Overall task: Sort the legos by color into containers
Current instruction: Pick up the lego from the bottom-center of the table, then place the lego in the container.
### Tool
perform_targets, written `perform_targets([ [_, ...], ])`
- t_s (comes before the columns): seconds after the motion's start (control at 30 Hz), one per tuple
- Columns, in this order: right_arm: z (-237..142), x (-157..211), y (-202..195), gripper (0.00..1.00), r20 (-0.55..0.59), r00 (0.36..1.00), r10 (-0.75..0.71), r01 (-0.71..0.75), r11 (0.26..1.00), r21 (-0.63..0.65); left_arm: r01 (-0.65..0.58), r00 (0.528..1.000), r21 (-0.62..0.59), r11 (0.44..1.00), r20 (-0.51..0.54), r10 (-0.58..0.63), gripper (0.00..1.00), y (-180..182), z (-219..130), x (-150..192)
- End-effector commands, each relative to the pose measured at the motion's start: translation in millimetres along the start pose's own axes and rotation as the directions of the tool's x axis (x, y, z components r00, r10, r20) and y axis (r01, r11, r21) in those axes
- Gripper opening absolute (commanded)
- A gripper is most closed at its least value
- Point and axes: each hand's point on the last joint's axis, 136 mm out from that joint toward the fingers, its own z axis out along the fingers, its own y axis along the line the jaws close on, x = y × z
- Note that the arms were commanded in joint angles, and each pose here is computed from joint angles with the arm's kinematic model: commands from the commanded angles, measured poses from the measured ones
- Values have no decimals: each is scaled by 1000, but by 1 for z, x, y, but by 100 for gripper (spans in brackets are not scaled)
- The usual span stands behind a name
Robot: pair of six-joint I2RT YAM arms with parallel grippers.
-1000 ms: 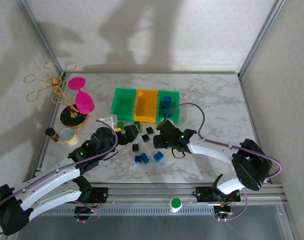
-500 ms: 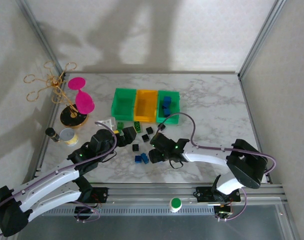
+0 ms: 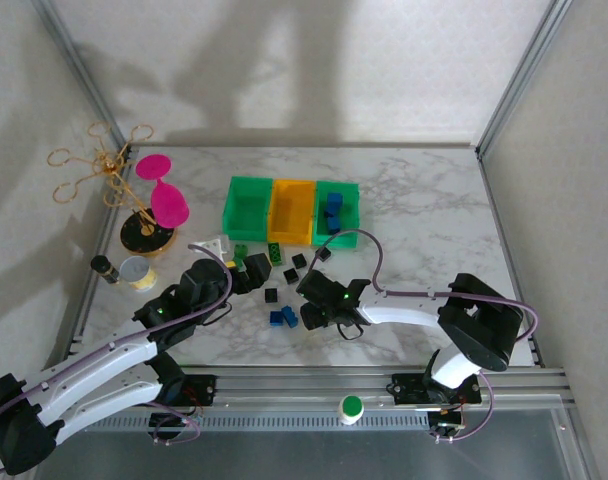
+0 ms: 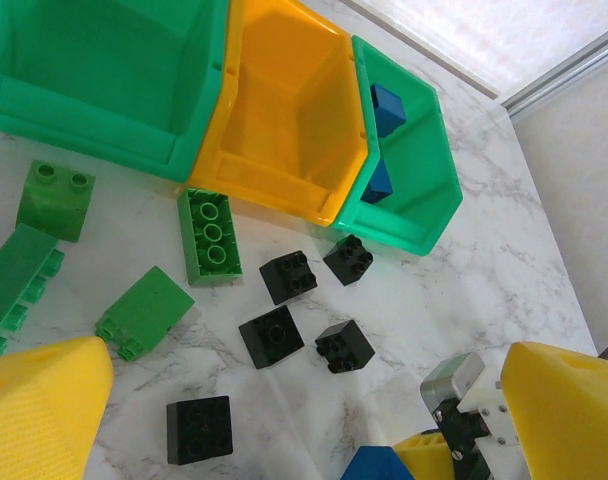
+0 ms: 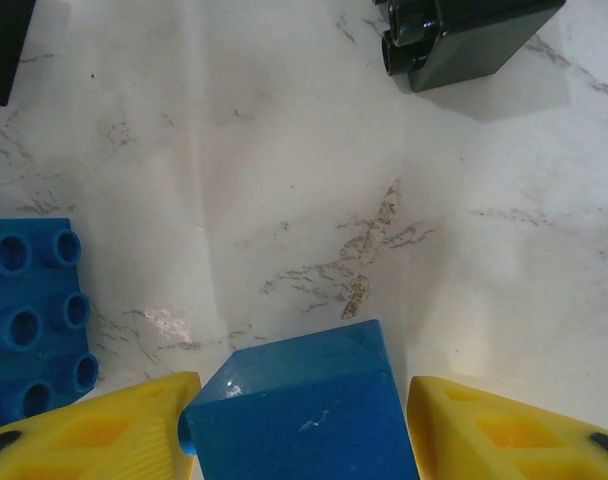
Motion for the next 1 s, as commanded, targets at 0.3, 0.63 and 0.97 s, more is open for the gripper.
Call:
perform_targets([
  [0.3, -21, -22, 1, 50, 62, 998, 20, -21, 1000, 14, -12, 1000, -2, 1000, 19, 12, 100, -3, -1, -5],
  [0.63, -62, -86, -32, 51, 178, 976, 127, -129, 992, 0, -44, 998, 52, 998, 44, 42, 100, -33, 4, -26],
  [0.97, -69, -182, -91, 51, 346, 916, 204, -244, 967, 76, -76, 995, 70, 995, 71, 71, 100, -58, 18, -44],
])
